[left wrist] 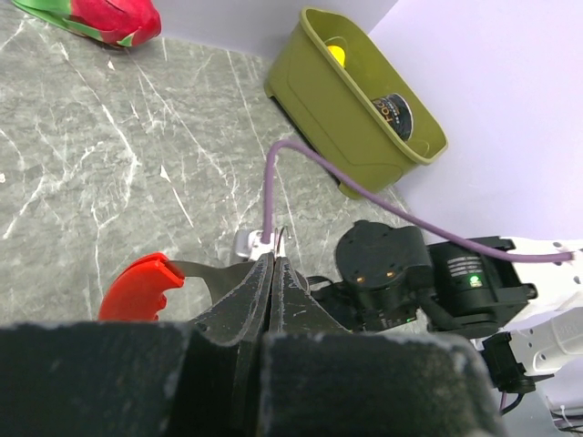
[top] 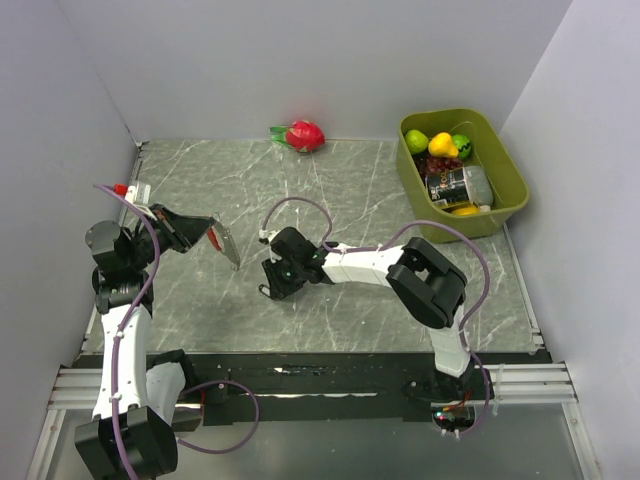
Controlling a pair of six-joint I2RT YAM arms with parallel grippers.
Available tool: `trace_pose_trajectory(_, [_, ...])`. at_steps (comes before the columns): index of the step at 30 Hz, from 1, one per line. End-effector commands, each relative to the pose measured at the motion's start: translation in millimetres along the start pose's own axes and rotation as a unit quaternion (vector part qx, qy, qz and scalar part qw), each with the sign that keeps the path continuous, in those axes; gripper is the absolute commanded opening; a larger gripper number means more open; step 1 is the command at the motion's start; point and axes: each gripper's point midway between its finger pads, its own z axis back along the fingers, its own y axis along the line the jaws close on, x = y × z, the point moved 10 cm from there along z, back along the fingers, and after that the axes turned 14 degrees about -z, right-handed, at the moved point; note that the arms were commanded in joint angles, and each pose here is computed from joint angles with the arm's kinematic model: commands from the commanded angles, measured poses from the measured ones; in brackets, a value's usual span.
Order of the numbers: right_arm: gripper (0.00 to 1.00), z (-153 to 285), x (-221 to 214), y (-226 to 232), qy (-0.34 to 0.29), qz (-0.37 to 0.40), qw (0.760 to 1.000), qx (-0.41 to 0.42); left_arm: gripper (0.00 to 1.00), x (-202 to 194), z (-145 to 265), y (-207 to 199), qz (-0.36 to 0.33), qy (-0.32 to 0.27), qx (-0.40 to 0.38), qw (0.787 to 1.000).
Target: Put the keys on the keyring
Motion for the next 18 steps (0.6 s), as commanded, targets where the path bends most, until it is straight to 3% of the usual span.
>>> trace_pose_trajectory(1, [0.34, -6, 10, 6, -0.012, -0.009, 1.0, 0.014, 0.01, 6, 1, -5, -0.019, -0.012, -0.02, 1.0])
trace_pose_trajectory(7, [0.26, -10, 12, 4, -0.022, -0.014, 1.0, 0.003, 0.01, 6, 2, -5, -0.02, -0.014, -0.02, 0.999])
trace_pose_trajectory(13, [0.03, -6, 12, 4, -0.035, -0.012, 0.999, 0.001, 0.01, 7, 2, -6, -0.021, -0.014, -0.021, 0.999])
trace_pose_trajectory(18, [0.0, 5, 11, 4, -0.046, -0.004, 0.999, 0.008, 0.01, 6, 2, -6, -0.023, -0.013, -0.021, 0.999])
